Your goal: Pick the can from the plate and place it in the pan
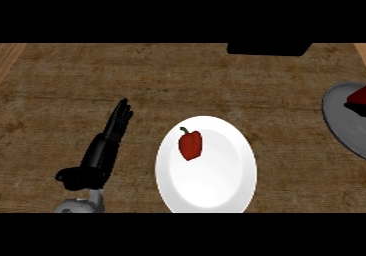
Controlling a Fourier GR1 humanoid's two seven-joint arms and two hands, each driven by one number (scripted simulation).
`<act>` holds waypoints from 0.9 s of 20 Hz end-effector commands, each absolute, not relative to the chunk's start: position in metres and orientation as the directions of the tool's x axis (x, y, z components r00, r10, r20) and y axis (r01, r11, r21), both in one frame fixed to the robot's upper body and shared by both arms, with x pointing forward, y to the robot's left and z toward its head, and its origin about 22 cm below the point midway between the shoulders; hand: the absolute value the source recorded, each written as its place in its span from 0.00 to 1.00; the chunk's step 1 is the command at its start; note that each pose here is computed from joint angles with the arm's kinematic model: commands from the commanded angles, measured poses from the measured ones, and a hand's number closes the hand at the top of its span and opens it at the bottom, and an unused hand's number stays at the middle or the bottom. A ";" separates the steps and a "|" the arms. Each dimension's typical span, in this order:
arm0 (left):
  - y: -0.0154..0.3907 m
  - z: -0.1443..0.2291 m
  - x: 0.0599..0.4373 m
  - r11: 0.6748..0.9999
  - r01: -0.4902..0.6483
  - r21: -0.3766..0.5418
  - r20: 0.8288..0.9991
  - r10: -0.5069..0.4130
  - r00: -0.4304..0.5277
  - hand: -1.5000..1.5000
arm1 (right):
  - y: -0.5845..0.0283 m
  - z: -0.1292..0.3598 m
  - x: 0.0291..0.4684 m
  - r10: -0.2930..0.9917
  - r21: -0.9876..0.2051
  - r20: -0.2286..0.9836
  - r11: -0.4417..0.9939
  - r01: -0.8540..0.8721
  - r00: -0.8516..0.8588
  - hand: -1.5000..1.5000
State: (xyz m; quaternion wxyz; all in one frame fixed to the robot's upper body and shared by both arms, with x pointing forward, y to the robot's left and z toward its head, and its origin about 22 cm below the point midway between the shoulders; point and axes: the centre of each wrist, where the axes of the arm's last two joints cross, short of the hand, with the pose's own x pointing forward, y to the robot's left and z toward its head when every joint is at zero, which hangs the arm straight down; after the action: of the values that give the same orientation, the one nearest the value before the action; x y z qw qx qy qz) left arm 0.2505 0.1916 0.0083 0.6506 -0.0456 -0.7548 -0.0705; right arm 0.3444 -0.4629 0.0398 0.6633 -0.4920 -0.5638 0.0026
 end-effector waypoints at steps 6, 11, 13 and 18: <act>0.203 0.003 0.256 0.990 0.133 0.052 0.989 -0.033 -0.141 0.50 | -0.501 0.048 0.317 0.392 -0.368 0.910 0.611 0.701 0.136 0.00; 0.204 0.008 0.252 0.993 0.116 0.039 0.992 -0.025 -0.122 0.50 | -0.530 0.039 0.281 0.286 -0.240 0.957 0.712 0.660 0.041 0.00; 0.213 -0.001 0.247 0.990 0.123 0.064 0.990 -0.047 -0.135 0.50 | -0.527 0.013 0.264 0.254 -0.211 0.967 0.761 0.614 0.018 0.00; 0.203 0.004 0.242 0.990 0.127 0.058 0.991 -0.042 -0.127 0.50 | -0.552 0.014 0.227 0.264 -0.215 0.964 0.827 0.520 -0.023 0.00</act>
State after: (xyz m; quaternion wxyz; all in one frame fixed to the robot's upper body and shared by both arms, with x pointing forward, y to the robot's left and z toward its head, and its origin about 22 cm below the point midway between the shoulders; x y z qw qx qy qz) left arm 0.2477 0.2089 0.0062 0.6589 -0.0286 -0.7494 -0.0583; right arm 0.2544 -0.5370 0.0184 0.6450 -0.3076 -0.6899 -0.1161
